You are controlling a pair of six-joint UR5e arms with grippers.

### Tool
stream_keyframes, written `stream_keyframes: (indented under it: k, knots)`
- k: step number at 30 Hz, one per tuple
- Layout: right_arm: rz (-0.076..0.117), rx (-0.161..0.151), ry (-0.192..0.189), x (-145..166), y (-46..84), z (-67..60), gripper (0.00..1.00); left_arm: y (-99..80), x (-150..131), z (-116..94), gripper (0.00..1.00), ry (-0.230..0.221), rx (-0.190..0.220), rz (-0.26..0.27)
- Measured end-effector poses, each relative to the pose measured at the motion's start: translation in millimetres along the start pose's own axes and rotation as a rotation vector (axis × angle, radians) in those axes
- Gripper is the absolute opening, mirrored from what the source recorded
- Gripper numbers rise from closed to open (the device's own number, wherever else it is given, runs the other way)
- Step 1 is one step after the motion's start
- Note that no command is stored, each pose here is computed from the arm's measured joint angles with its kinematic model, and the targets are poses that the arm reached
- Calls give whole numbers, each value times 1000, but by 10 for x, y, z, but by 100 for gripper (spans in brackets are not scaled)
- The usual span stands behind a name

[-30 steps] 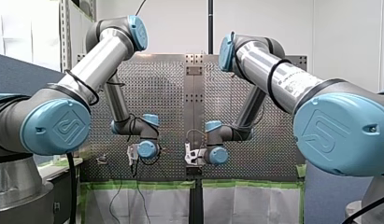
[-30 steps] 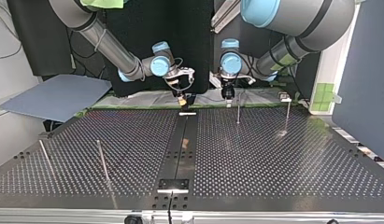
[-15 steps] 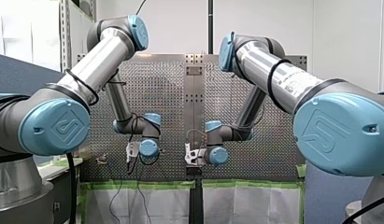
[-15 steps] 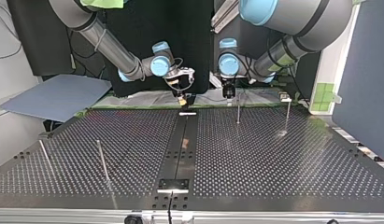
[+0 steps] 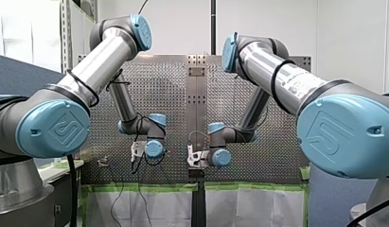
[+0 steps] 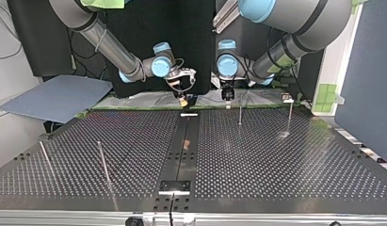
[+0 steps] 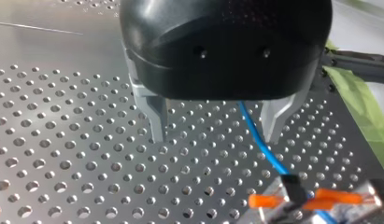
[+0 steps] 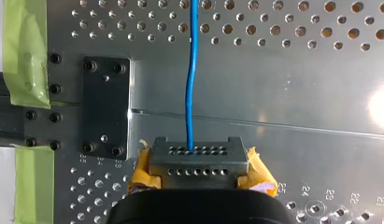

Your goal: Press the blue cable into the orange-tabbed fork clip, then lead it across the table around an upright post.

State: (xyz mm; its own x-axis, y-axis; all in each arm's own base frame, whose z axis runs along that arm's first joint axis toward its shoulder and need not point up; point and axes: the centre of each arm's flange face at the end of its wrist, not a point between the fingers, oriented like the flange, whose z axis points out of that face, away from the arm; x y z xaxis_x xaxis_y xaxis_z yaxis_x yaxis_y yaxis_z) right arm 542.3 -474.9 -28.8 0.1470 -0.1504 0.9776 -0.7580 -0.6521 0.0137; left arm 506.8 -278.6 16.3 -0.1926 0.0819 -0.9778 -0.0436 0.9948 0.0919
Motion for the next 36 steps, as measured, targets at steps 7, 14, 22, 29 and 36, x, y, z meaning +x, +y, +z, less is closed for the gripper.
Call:
stream_keyframes:
  k: [7, 14, 22, 29, 36]
  knots:
    - [0, -1, 0, -1, 6, 0, 0, -1, -4, -11, 86, -1, -19, 16]
    - [0, -1, -2, -2, 11, 0, 0, -25, -8, -24, 39, -3, -20, 22]
    - [0, -1, -3, -3, 11, -1, 0, -90, -31, -31, 1, -5, -4, 32]
    - [1, -2, -3, -4, 15, -1, 0, -139, -67, -19, 1, 1, 2, 38]
    - [1, -3, -5, -6, 21, -3, 0, -163, -73, -29, 1, 4, 5, 40]
